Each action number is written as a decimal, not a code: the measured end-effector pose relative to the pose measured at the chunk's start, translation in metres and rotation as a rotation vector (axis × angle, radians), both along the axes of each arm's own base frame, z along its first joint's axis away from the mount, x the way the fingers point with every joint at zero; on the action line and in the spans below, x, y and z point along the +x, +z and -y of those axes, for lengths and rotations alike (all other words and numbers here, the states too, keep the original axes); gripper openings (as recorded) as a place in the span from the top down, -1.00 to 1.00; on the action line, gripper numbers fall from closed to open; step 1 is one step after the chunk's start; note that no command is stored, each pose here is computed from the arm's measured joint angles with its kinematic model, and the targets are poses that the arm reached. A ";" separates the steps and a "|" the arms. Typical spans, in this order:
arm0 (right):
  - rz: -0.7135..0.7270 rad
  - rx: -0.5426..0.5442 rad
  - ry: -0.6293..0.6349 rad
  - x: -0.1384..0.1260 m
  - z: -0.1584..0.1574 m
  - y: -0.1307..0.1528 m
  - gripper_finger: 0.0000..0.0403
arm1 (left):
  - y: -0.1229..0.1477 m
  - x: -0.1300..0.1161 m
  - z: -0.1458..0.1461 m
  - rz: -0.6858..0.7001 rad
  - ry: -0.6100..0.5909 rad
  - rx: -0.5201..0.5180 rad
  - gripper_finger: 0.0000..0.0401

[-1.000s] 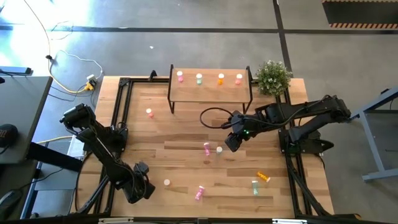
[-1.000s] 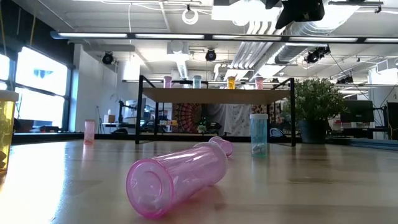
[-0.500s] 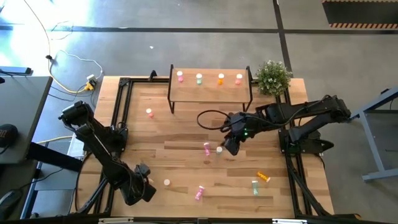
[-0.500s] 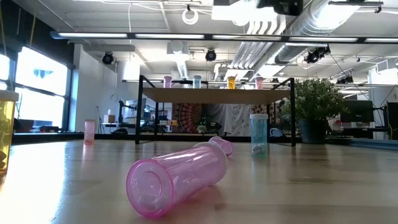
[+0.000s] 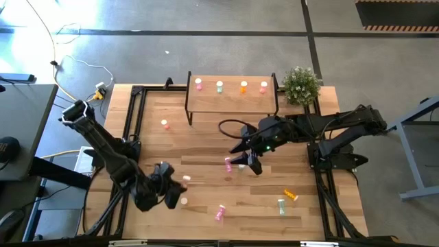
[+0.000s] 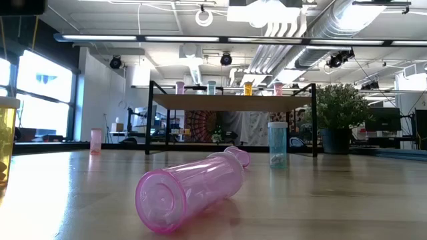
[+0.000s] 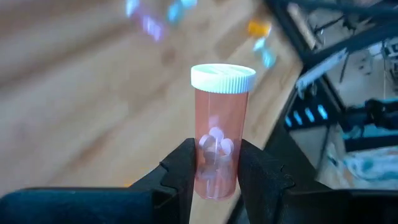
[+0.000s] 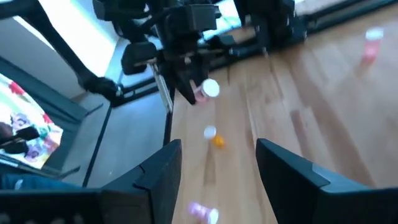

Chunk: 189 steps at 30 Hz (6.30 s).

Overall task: Pick and place medicine bottles onto shelf by color
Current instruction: Put the bottom pink pill bottle on the shelf aligned with the other pink bottle

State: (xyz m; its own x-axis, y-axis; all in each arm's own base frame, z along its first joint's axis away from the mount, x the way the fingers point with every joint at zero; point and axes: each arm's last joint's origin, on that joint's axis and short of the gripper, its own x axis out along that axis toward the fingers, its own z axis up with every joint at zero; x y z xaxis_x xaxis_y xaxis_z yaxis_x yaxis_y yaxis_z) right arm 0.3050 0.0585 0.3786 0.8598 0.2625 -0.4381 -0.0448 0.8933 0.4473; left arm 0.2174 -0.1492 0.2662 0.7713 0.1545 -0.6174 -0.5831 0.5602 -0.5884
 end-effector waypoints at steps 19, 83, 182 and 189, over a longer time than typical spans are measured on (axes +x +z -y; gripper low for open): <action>0.267 -0.184 -0.065 0.013 0.036 0.020 -0.23 | 0.063 0.054 -0.111 0.263 -0.152 0.532 0.53; 0.402 -0.231 -0.222 0.030 0.071 0.024 0.52 | 0.089 0.062 -0.184 0.474 -0.190 0.748 0.52; 0.213 -0.601 -1.262 -0.075 0.129 -0.160 0.53 | 0.099 0.002 -0.257 0.103 0.050 1.004 -0.17; 0.173 -0.616 -1.249 -0.075 0.129 -0.163 0.53 | 0.099 0.000 -0.260 0.017 0.139 1.053 -0.17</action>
State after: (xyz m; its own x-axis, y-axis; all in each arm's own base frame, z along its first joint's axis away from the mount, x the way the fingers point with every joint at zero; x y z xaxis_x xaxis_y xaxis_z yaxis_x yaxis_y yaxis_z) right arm 0.2299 -0.0708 0.2152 0.4339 -0.8984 -0.0675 0.9009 0.4317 0.0444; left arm 0.2169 0.1112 0.3657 0.7128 0.6926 -0.1106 -0.6777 0.7207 0.1457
